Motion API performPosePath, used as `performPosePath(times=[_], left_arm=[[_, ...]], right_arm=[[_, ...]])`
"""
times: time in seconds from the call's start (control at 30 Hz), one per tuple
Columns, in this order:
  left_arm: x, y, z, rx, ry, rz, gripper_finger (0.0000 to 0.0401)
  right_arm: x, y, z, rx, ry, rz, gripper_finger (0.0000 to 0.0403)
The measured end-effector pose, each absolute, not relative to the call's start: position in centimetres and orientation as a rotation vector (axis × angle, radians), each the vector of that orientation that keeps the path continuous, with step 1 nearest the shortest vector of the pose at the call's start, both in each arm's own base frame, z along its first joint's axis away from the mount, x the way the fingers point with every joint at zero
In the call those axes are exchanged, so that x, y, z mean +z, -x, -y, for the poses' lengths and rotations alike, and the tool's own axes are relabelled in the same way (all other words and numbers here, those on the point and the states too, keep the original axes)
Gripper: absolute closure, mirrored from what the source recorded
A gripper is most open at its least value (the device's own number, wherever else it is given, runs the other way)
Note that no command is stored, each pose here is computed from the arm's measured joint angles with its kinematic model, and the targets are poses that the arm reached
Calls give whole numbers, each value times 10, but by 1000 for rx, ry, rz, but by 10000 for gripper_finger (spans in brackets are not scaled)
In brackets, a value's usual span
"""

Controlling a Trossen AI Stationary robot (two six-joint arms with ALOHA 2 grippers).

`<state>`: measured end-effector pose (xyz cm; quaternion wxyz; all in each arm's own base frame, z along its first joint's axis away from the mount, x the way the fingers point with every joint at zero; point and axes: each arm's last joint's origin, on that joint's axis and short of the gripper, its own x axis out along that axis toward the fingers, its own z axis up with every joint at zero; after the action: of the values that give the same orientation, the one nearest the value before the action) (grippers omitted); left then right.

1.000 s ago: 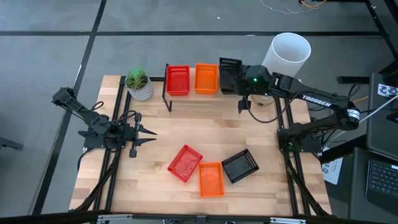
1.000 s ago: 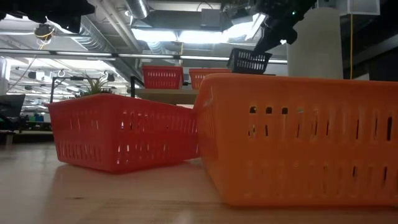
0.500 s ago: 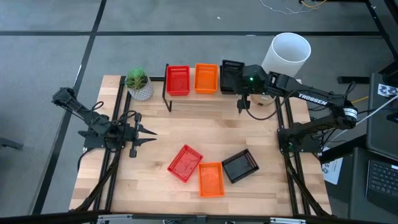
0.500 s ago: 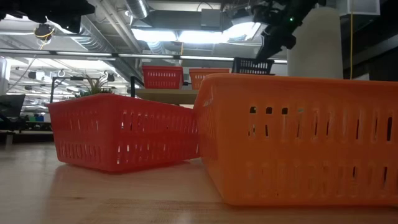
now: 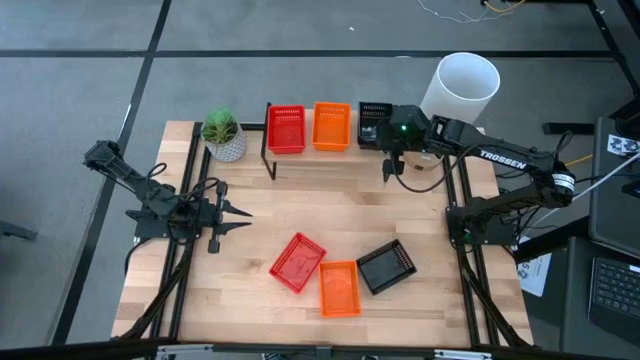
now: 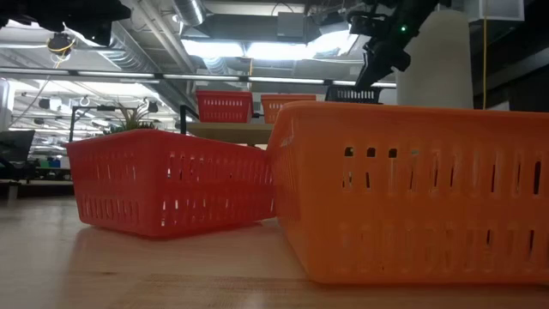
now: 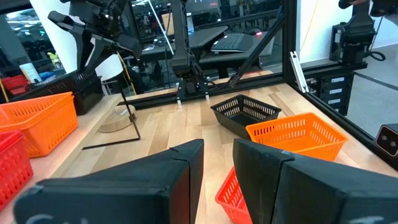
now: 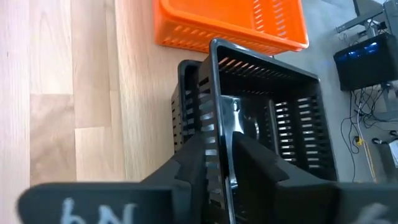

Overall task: Stack baskets on shelf by color
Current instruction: Stack the left black basket on the black basket

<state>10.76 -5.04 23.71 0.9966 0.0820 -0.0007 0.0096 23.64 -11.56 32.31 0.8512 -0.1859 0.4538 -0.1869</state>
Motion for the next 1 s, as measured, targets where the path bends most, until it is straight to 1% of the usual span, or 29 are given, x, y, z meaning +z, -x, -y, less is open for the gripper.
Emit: performPosePath(times=[0.23,0.4,0.5,0.6,0.8,1.0], left_arm=[[237,-108,50,19,-163,1,321],[237,-108,50,19,-162,1,321],[237,-108,50,20,-162,1,321],[237,-108,50,19,-162,2,321],[237,-108,50,19,-162,2,321],[237,-108,50,19,-162,2,321]], right_arm=[[336,-237,111,-382,359,-927,279],[352,-240,101,-388,333,-877,259],[353,-239,102,-450,350,-892,257],[345,-239,105,-537,359,-923,256],[331,-239,105,-529,356,-961,256],[337,-240,105,-544,360,-912,256]])
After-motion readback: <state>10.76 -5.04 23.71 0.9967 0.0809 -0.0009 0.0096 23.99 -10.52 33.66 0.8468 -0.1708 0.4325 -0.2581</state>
